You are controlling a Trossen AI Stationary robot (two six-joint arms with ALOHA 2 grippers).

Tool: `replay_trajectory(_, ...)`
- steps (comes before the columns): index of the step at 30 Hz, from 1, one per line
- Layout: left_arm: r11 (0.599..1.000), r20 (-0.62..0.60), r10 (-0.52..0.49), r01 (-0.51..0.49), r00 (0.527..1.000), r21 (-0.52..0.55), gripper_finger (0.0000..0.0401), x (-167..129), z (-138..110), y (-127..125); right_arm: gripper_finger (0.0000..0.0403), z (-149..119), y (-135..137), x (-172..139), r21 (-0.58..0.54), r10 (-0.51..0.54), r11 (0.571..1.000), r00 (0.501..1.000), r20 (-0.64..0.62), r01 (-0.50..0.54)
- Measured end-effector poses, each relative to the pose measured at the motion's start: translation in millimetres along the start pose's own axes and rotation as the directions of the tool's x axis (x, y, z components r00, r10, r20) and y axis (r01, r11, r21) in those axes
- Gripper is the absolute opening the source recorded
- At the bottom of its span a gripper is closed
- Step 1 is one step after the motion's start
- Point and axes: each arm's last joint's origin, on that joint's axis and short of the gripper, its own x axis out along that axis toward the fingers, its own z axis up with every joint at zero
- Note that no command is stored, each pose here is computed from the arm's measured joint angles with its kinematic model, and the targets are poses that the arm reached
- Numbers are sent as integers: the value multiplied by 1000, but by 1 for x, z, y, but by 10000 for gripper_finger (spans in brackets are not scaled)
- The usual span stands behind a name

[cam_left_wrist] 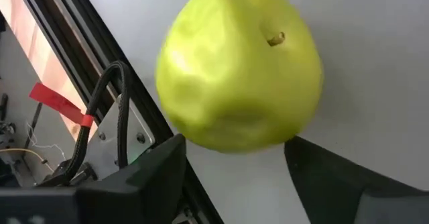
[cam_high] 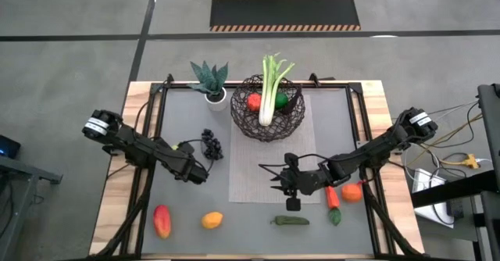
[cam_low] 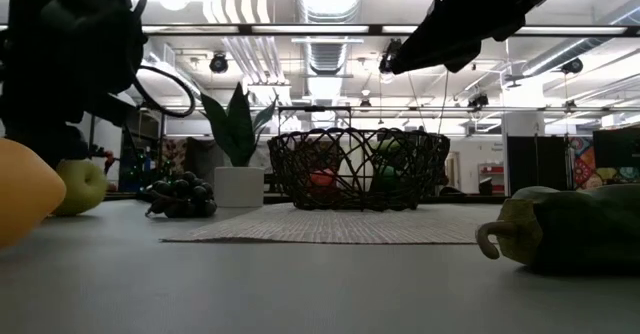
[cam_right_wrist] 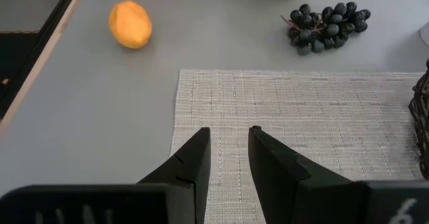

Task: Build produce basket
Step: Put the yellow apple into the black wire basket

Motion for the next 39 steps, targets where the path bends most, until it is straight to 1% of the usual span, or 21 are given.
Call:
replay_trajectory(4,1000,8,-12,12,1000,-28,201,-3,1,0,93,0,0,0,0,1,1000,1000,1,-1)
replay_trajectory(7,998,17,-66,66,998,-15,184,-13,3,-3,91,0,0,0,0,0,1000,1000,1,0)
replay_trajectory(11,992,56,-127,128,990,-8,180,-31,6,-3,86,0,0,0,0,1,1000,1000,1,-1)
replay_trajectory(12,990,58,-138,138,989,10,182,-35,7,-2,85,0,0,0,0,0,1000,1000,1,0)
replay_trajectory(15,985,67,-169,166,983,45,199,-41,8,1,84,0,0,0,1,1,1000,1000,5,-1)
replay_trajectory(17,985,66,-172,169,983,42,218,-41,8,4,85,1,0,0,2,2,1000,1000,8,-2)
replay_trajectory(23,987,63,-129,134,990,-88,288,-32,6,9,91,1,0,0,2,2,1000,1000,8,-2)
replay_trajectory(27,988,117,-92,105,989,-111,320,-28,7,8,90,1,0,0,1,2,1000,1000,8,-2)
replay_trajectory(30,986,157,-104,123,982,-115,330,-28,9,6,86,1,0,0,1,2,1000,1000,8,-2)
replay_trajectory(33,982,166,-114,137,980,-131,332,-28,10,5,84,1,0,0,1,2,1000,1000,8,-2)
replay_trajectory(37,975,213,-74,116,974,-188,332,-24,10,5,88,1,0,0,0,2,1000,1000,8,-2)
replay_trajectory(39,975,221,-57,101,974,-196,332,-20,10,5,90,1,0,0,0,2,1000,1000,8,-2)
